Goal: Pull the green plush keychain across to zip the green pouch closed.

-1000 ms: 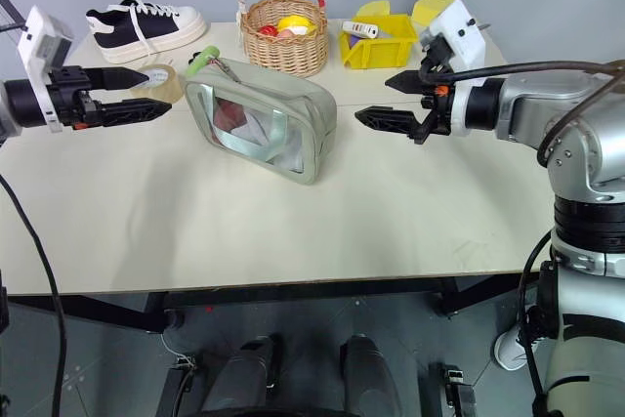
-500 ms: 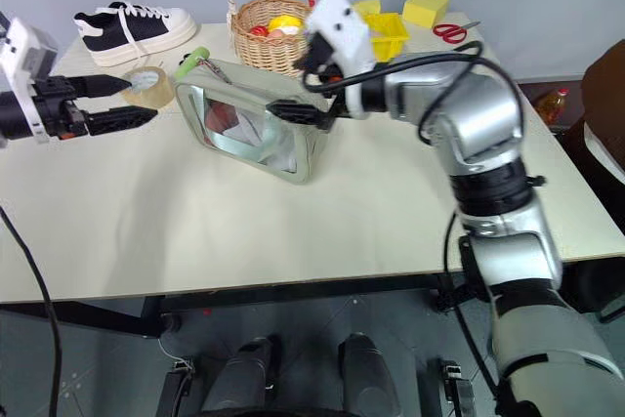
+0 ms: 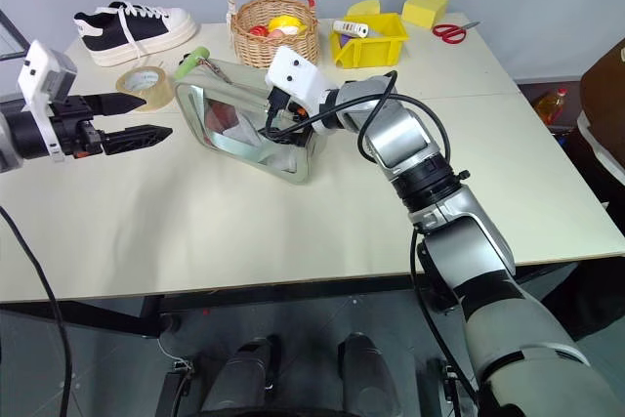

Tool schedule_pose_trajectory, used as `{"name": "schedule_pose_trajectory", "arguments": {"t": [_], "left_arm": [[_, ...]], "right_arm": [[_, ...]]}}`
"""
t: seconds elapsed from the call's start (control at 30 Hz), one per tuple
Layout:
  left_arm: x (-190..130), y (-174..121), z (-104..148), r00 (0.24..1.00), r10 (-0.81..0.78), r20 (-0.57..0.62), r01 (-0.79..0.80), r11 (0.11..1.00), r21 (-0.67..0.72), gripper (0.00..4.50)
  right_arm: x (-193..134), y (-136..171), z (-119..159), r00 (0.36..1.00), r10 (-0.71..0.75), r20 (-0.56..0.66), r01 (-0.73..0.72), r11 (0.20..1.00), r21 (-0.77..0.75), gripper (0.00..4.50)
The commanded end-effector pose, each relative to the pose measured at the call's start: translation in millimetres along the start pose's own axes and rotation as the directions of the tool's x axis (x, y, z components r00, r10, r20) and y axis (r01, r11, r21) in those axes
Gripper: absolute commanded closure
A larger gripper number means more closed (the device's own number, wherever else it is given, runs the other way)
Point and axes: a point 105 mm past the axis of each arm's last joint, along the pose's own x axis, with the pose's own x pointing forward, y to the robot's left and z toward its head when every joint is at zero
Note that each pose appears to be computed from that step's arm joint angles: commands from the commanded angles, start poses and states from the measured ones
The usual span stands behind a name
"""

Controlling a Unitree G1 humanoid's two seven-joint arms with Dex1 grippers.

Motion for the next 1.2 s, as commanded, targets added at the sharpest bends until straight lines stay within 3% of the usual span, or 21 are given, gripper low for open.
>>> {"name": "schedule_pose_trajectory", "arguments": {"t": [0.03, 0.2, 0.23, 0.37, 0.43, 0.63, 0.73, 0.9, 0.93, 1.03, 1.17, 1.2], "left_arm": [[-11, 4, 14, 0.999, 0.039, 0.036, -0.040, 0.998, 0.040, 0.00], [-10, 5, 14, 0.998, 0.044, 0.038, -0.045, 0.998, 0.039, 0.00], [-10, 5, 14, 0.998, 0.044, 0.038, -0.045, 0.998, 0.038, 0.00], [-12, 9, 14, 0.998, 0.056, 0.040, -0.057, 0.998, 0.033, 0.00], [-15, 13, 16, 0.997, 0.067, 0.039, -0.068, 0.997, 0.036, 0.00], [-17, 17, 21, 0.996, 0.082, 0.041, -0.084, 0.995, 0.058, 0.00], [-15, 12, 19, 0.998, 0.061, 0.031, -0.063, 0.996, 0.061, 0.00], [-15, 16, 21, 0.997, 0.068, 0.026, -0.070, 0.995, 0.069, 0.00], [-14, 16, 21, 0.997, 0.069, 0.026, -0.070, 0.995, 0.071, 0.00], [-12, 16, 22, 0.998, 0.065, 0.027, -0.067, 0.995, 0.074, 0.00], [-11, 16, 22, 0.998, 0.055, 0.027, -0.057, 0.995, 0.079, 0.00], [-12, 17, 23, 0.998, 0.056, 0.026, -0.058, 0.995, 0.081, 0.00]], "right_arm": [[-1, 1, 29, 0.996, 0.024, 0.089, -0.020, 0.998, -0.055, 1.44], [-4, 1, 35, 0.992, 0.036, 0.123, -0.026, 0.996, -0.089, 4.13], [-5, 1, 38, 0.990, 0.038, 0.139, -0.023, 0.995, -0.102, 4.43], [-21, 15, 54, 0.946, 0.147, 0.289, -0.076, 0.967, -0.244, 4.43], [-28, 19, 42, 0.941, 0.204, 0.269, -0.104, 0.933, -0.346, 4.43], [-41, 19, 3, 0.950, 0.272, 0.149, -0.182, 0.878, -0.443, 4.43], [-44, 22, -11, 0.951, 0.289, 0.111, -0.217, 0.878, -0.426, 4.43], [-42, 30, -4, 0.950, 0.286, 0.128, -0.231, 0.915, -0.330, 4.43], [-43, 30, -3, 0.952, 0.280, 0.123, -0.231, 0.922, -0.312, 3.67], [-44, 29, 1, 0.960, 0.259, 0.109, -0.222, 0.936, -0.272, 2.38], [-52, 34, 11, 0.955, 0.268, 0.123, -0.237, 0.946, -0.220, 0.23], [-55, 35, 14, 0.954, 0.273, 0.127, -0.242, 0.946, -0.217, 0.06]]}}
